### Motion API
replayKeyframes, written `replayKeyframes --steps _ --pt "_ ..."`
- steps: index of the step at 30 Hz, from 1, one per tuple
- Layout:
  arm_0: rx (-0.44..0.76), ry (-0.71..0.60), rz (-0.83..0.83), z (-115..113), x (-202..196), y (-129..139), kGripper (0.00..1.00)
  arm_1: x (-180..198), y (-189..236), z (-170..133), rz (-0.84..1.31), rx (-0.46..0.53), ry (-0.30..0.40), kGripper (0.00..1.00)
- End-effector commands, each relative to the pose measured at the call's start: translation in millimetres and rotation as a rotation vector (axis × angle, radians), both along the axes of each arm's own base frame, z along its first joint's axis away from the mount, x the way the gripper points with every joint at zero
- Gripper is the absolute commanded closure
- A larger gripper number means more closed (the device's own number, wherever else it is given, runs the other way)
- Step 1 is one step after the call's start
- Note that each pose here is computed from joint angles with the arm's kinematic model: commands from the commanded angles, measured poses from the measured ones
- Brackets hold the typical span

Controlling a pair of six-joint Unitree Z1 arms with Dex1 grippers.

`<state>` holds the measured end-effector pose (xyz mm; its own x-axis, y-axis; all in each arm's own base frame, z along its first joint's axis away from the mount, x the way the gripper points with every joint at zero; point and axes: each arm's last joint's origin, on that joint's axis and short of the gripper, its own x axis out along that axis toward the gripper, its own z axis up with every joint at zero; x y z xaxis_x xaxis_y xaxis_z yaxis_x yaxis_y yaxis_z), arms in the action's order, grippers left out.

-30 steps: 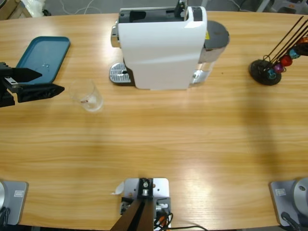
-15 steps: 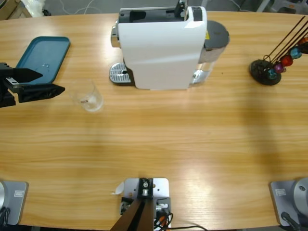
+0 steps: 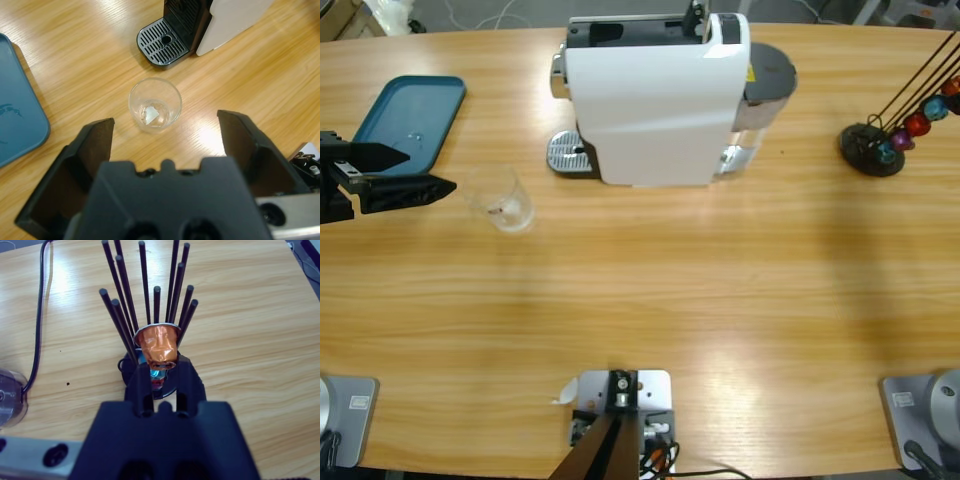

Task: Pour coffee

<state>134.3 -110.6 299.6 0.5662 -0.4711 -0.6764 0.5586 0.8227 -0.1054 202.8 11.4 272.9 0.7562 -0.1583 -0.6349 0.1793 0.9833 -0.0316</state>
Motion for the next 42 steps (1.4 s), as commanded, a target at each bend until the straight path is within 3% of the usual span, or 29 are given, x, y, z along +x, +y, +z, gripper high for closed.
replayKeyframes --steps 1,10,21,33,38,42 --pt "0.029 0.039 0.003 -11.3 2.7 -3.2 0.105 -4.7 1.6 -5.6 0.034 -0.008 0.001 1.0" --pt "0.028 0.038 0.003 -11.1 2.2 -2.9 0.105 -14.4 6.0 9.3 0.064 -0.015 -0.064 1.0" --pt "0.027 0.037 0.003 -10.7 2.2 -2.9 0.105 -21.9 7.2 25.3 0.077 -0.035 -0.095 1.0" --pt "0.027 0.035 0.004 -10.5 2.0 -2.6 0.105 -27.8 9.9 63.7 0.148 -0.087 -0.136 1.0" --pt "0.026 0.035 0.003 -10.5 2.0 -2.7 0.105 -38.6 25.1 71.4 0.319 -0.111 -0.152 1.0" --pt "0.028 0.029 0.011 -9.7 2.3 -1.8 0.105 -59.1 53.6 71.9 0.625 -0.187 -0.149 1.0"
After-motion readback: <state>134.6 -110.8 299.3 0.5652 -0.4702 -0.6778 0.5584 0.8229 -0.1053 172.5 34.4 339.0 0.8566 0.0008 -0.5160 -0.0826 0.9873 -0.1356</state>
